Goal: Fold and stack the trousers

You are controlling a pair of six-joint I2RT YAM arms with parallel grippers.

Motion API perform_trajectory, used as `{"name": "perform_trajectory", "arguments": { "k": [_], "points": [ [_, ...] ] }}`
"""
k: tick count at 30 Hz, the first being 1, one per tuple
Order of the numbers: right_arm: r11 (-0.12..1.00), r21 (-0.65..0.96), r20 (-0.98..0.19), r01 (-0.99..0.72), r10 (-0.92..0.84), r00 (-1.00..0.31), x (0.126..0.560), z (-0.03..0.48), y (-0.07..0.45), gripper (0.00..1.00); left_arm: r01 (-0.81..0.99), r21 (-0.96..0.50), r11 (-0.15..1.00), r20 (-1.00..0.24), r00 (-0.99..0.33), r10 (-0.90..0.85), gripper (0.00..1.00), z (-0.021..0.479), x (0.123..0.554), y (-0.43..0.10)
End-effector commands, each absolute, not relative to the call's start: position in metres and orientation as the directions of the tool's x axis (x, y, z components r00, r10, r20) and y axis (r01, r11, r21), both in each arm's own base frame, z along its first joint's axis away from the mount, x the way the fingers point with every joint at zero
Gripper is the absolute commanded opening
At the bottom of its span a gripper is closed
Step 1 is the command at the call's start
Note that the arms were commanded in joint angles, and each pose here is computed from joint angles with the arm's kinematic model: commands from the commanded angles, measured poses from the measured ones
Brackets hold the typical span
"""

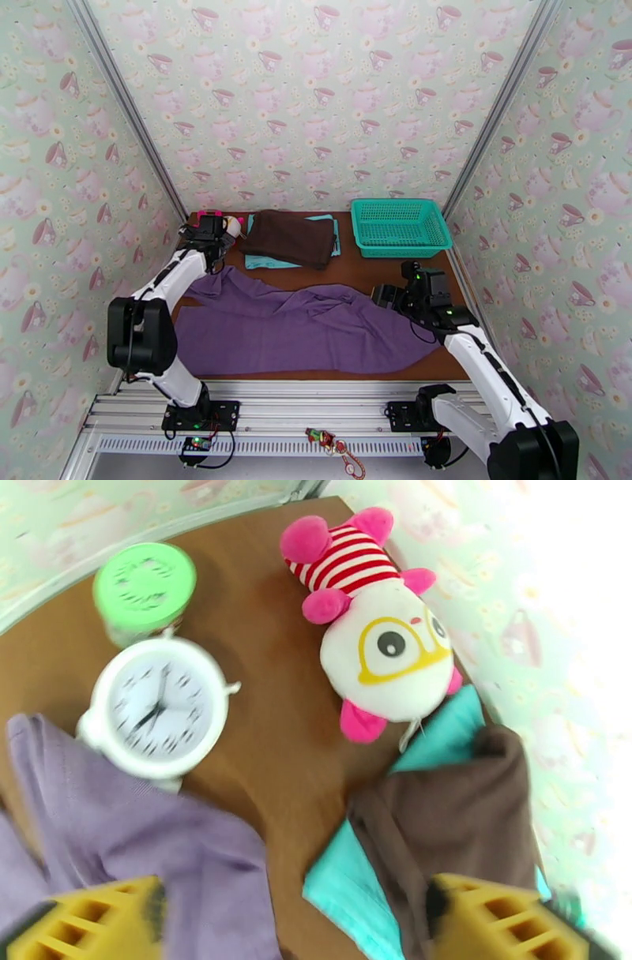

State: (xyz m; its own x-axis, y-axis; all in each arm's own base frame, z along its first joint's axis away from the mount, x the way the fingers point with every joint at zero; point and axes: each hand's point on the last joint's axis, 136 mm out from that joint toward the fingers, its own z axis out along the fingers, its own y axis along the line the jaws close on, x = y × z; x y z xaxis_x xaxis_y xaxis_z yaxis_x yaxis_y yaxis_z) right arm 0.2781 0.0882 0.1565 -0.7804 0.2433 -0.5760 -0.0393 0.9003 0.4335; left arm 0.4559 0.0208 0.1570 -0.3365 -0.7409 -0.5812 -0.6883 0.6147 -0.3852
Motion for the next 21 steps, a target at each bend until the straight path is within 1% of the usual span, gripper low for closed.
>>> {"name": "perform_trajectory", "arguments": {
  "k": [1, 2, 4, 6, 8, 9, 11, 13, 14, 17, 19, 21],
  "points": [
    [0.907, 0.419, -0.590, -0.048, 0.232, -0.773, 0.270, 0.158, 0.086, 0.91, -0.534, -0.326, 0.780, -0.698, -0.421, -0.580, 0.94, 0.187, 0.454, -0.002],
    [0.910, 0.413, -0.591, -0.037, 0.237, -0.771, 0.270, 0.157, 0.084, 0.91, -0.507, -0.283, 0.814, -0.699, -0.471, -0.537, 0.93, 0.183, 0.443, -0.011],
    [0.915, 0.403, -0.585, -0.022, 0.239, -0.775, 0.270, 0.153, 0.082, 0.91, -0.402, -0.236, 0.885, -0.655, -0.606, -0.451, 0.90, 0.164, 0.421, -0.038],
    [0.914, 0.406, -0.576, -0.025, 0.234, -0.783, 0.272, 0.150, 0.084, 0.91, -0.322, -0.232, 0.918, -0.558, -0.729, -0.397, 0.82, 0.133, 0.389, -0.066],
    [0.915, 0.403, -0.569, -0.024, 0.229, -0.790, 0.274, 0.147, 0.084, 0.91, -0.287, -0.227, 0.930, -0.465, -0.807, -0.363, 0.76, 0.100, 0.352, -0.086],
    [0.915, 0.402, -0.567, -0.027, 0.226, -0.792, 0.274, 0.146, 0.085, 0.91, -0.265, -0.242, 0.933, -0.429, -0.833, -0.348, 0.71, 0.088, 0.334, -0.099],
    [0.914, 0.405, -0.567, -0.033, 0.223, -0.793, 0.275, 0.147, 0.086, 0.91, -0.165, -0.327, 0.931, -0.394, -0.871, -0.293, 0.68, 0.075, 0.308, -0.133],
    [0.911, 0.411, -0.565, -0.035, 0.224, -0.794, 0.276, 0.146, 0.087, 0.91, -0.045, -0.387, 0.921, -0.399, -0.892, -0.211, 0.67, 0.072, 0.287, -0.166],
    [0.909, 0.415, -0.564, -0.037, 0.225, -0.795, 0.277, 0.146, 0.088, 0.91, 0.021, -0.384, 0.923, -0.419, -0.895, -0.154, 0.68, 0.072, 0.277, -0.179],
    [0.904, 0.426, -0.556, -0.038, 0.228, -0.799, 0.278, 0.143, 0.090, 0.91, 0.100, -0.312, 0.945, -0.472, -0.880, -0.062, 0.72, 0.073, 0.267, -0.189],
    [0.902, 0.430, -0.554, -0.040, 0.229, -0.800, 0.278, 0.143, 0.091, 0.91, 0.122, -0.265, 0.956, -0.496, -0.868, -0.026, 0.74, 0.073, 0.268, -0.187],
    [0.902, 0.430, -0.553, -0.041, 0.228, -0.801, 0.278, 0.143, 0.092, 0.91, 0.130, -0.224, 0.966, -0.519, -0.855, -0.005, 0.74, 0.075, 0.274, -0.184]
  ]
}}
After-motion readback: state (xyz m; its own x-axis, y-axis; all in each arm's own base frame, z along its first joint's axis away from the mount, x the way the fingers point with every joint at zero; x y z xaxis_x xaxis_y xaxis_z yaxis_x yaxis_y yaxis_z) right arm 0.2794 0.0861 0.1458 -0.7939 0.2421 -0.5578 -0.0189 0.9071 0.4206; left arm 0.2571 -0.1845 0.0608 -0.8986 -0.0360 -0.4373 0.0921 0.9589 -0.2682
